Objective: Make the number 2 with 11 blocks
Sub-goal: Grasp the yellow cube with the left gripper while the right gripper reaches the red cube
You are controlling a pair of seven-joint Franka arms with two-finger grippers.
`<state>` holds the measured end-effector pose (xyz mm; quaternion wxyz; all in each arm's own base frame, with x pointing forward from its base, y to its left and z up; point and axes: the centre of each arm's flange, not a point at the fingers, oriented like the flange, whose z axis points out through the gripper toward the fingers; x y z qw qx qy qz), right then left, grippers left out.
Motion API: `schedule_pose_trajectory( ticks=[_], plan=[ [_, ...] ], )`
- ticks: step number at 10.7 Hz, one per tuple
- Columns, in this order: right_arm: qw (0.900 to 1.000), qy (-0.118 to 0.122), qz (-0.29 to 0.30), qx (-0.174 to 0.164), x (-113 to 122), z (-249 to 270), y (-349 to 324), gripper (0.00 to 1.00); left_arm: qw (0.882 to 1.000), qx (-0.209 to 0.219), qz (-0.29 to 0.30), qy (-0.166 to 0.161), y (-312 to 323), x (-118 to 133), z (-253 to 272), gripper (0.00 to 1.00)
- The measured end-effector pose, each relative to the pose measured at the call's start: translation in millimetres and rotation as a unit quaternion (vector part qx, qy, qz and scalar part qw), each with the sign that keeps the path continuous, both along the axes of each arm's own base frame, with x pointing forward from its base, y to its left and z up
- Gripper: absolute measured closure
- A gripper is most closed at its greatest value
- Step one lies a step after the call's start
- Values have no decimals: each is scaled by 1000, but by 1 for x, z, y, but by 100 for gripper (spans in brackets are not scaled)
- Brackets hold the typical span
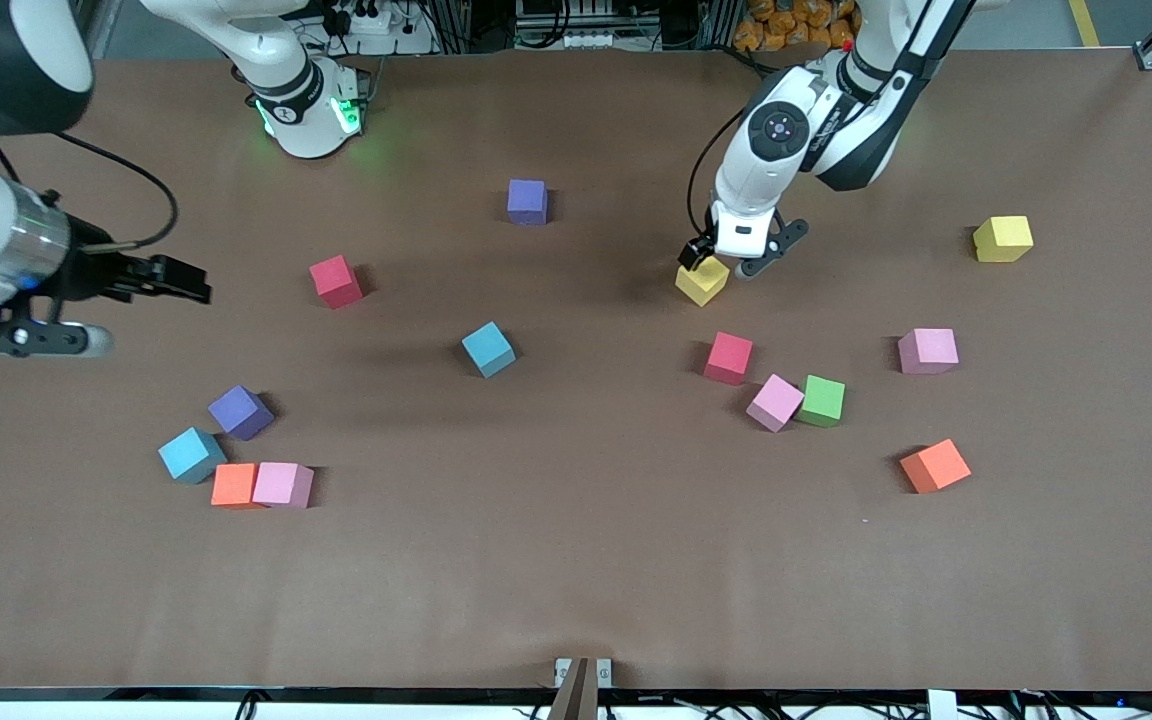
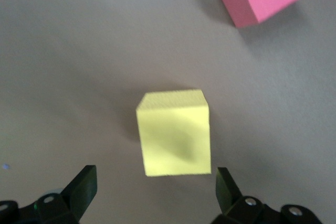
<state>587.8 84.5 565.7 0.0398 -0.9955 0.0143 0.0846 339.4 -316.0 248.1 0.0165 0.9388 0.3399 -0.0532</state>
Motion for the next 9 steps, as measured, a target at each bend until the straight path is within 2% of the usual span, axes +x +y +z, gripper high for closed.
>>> schedule_pose_trajectory(
  ticks=[1,3,4,7,9],
  plan=[
    [1000,-5,6,8,1,0,10,0,1000,-8,6,-2,-5,-3,-6,0],
    [1000,4,19,11,4,-12,14,0,1000,-21,12,-4,-8,-2,-18,0],
    [999,15,41,13,8,-26,18,0,1000,-23,14,0,-8,-3,-24,0],
    [994,73,82,10,3,-85,54,0,1000,-25,17,7,-6,-3,-34,0],
    [993,81,86,15,-3,-122,66,0,1000,-23,19,7,1,2,-43,0]
  ],
)
